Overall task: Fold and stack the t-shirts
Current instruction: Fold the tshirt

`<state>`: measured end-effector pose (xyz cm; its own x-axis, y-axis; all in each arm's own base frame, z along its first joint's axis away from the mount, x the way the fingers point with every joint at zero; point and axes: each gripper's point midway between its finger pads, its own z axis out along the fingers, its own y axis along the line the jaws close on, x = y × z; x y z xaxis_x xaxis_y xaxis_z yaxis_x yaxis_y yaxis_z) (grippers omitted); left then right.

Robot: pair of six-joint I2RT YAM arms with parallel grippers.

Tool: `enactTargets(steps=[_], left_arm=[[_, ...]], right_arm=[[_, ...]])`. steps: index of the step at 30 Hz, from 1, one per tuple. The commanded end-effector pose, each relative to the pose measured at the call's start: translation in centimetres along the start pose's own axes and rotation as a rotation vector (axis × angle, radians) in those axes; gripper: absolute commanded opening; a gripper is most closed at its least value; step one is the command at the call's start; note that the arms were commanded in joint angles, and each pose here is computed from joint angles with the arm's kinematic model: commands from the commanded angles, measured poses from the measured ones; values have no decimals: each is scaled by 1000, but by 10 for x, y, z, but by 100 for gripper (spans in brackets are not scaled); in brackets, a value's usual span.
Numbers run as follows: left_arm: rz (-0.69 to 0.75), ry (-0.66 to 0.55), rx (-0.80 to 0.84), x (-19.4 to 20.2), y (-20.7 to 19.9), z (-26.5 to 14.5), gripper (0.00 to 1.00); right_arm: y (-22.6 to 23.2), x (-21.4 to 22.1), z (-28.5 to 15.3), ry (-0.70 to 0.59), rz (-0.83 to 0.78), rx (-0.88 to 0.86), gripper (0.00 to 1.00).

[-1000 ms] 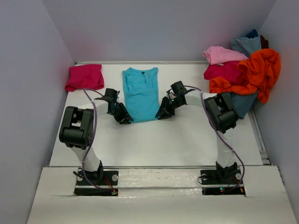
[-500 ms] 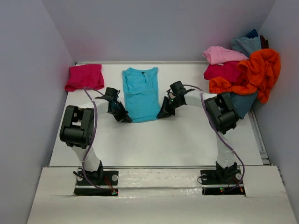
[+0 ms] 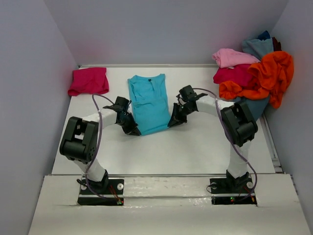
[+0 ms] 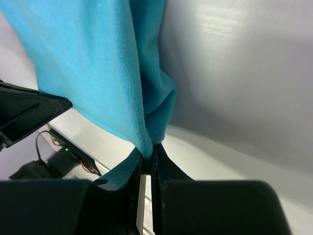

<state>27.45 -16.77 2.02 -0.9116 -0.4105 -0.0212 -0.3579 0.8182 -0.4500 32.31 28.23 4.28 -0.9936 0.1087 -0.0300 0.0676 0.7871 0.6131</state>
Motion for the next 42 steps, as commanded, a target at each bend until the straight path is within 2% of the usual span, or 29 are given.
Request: enactTargets(steps=[1, 12, 19, 25, 30, 33, 42], left_arm=[[24, 14, -58, 24, 15, -15, 6], [77, 13, -13, 74, 6, -43, 6], [68, 26, -17, 111, 27, -55, 6], [82, -8, -23, 123, 27, -75, 6], [91, -60, -38, 116, 18, -89, 6], [116, -113, -27, 98, -5, -103, 6], [191, -221, -41, 46, -55, -115, 6]], right_arm=[[1, 25, -13, 17, -73, 50, 7], [1, 84, -21, 84, -128, 75, 7], [-1, 125, -30, 122, -148, 85, 7], [3, 148, -49, 119, -158, 69, 7], [11, 147, -67, 74, -181, 81, 7], [25, 131, -76, 24, -210, 93, 7], [58, 87, -63, -19, -255, 107, 7]])
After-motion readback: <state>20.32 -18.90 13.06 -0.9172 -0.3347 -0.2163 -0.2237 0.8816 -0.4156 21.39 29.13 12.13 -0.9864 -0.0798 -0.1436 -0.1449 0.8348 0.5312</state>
